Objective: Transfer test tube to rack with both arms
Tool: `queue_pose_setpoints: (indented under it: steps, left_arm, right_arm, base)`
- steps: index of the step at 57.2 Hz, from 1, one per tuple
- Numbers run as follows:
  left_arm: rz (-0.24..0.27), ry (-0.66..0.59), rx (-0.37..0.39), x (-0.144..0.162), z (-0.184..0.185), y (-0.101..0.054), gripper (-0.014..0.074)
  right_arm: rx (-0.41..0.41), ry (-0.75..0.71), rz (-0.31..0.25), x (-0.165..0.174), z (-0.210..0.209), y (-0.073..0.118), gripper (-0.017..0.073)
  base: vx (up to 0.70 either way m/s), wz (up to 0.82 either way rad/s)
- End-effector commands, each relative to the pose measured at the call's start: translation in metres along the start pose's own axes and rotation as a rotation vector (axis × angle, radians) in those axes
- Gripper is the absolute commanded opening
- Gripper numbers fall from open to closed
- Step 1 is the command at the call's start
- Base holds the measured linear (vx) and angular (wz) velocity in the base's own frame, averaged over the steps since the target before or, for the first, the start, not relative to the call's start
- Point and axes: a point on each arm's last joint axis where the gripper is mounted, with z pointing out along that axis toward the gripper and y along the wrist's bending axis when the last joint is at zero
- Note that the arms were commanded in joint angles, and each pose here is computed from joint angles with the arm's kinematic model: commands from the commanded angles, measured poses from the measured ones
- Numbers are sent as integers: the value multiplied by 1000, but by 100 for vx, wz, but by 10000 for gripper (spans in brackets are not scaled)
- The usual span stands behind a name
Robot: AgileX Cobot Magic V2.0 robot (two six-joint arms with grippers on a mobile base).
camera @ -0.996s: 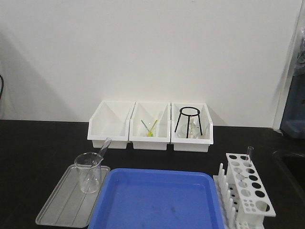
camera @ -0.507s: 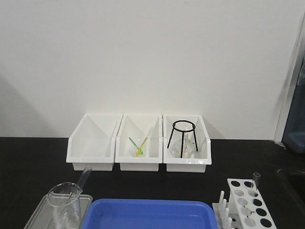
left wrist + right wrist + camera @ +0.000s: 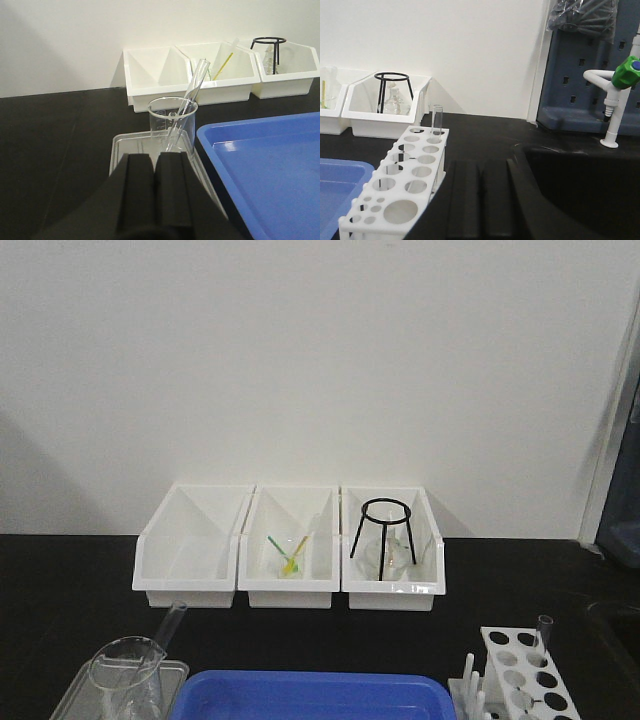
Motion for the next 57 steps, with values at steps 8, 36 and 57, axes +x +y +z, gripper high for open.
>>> queue_pose_setpoints:
  steps: [8,36,57]
  left_arm:
    - [-9,-127,13,-18,-4,-1,-7]
    - [-148,-391,47,-48,-12,-1,-7]
    - [-30,-565,18,-200,-19,1,-7]
  right_arm:
    - [11,-71,-16,-2,0,0,-10]
    - [28,-328,42,-29,-6,-3,-10]
    - [65,-470,-22,-179,-7,-23,-10]
  base:
    - [0,0]
    - [0,0]
    - [0,0]
